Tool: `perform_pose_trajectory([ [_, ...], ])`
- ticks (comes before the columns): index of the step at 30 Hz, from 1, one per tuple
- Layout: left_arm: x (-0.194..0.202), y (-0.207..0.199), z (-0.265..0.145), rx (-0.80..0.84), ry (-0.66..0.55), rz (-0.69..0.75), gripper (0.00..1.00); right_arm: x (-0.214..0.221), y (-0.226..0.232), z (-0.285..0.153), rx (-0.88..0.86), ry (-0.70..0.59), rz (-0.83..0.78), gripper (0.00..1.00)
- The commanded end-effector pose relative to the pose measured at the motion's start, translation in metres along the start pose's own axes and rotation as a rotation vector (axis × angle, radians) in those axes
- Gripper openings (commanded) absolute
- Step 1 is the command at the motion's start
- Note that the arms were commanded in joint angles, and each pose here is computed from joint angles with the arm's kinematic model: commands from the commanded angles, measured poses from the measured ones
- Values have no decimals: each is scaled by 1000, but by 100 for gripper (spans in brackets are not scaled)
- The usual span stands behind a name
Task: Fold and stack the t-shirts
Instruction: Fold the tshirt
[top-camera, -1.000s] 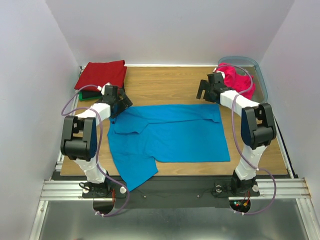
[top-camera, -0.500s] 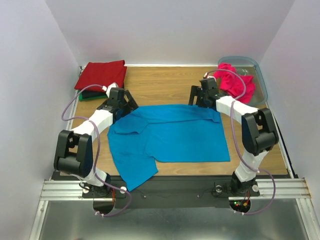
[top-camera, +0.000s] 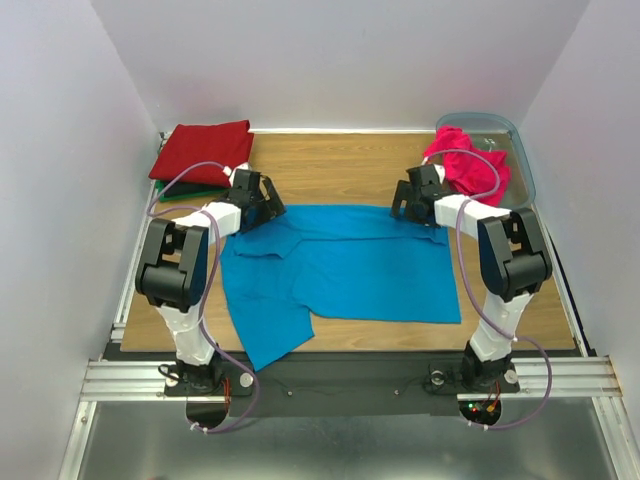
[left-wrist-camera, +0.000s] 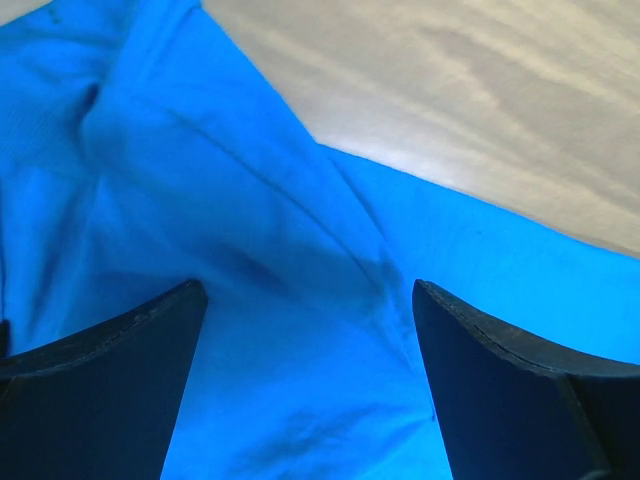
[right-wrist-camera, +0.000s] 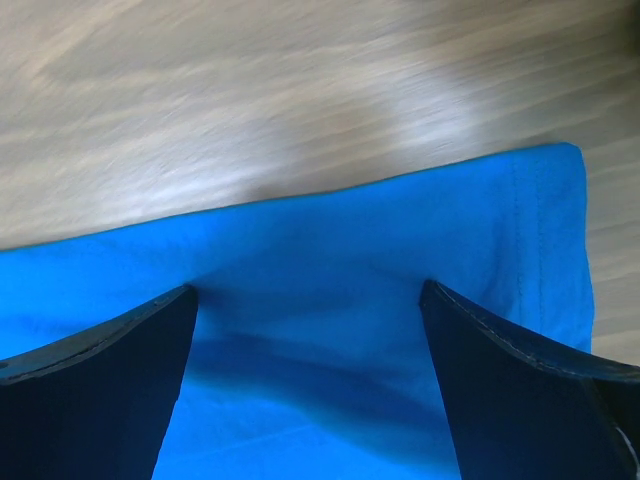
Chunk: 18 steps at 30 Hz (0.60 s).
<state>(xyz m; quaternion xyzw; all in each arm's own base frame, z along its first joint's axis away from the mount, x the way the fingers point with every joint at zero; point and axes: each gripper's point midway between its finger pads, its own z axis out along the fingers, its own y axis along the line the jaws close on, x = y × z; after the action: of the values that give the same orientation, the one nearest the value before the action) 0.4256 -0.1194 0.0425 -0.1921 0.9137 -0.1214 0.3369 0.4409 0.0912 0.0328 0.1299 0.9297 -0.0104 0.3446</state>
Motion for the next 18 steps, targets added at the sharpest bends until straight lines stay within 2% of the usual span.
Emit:
perform_pose_trajectory([
  [1,-8,-18,12,65,14,34,97,1,-35,16,87,6,60,100],
  [6,-27,-37,25,100,1,59,97,-13,-42,23,109,-13,72,100],
  [11,-46,-39,32,46,-7,85,97,-39,-33,18,72,-54,31,100],
  [14,-61,-55,15,78,-29,79,97,-58,-18,-2,-14,-83,0,100],
  [16,-72,-69,-12,79,-79,79,97,-64,-9,-17,-70,-92,-14,100],
  [17,-73,-62,-23,15,-98,71,97,-73,-4,-34,-106,-121,-33,100],
  [18,-73,-74,-47,25,-127,79,97,-64,6,-43,-140,-113,-60,100],
])
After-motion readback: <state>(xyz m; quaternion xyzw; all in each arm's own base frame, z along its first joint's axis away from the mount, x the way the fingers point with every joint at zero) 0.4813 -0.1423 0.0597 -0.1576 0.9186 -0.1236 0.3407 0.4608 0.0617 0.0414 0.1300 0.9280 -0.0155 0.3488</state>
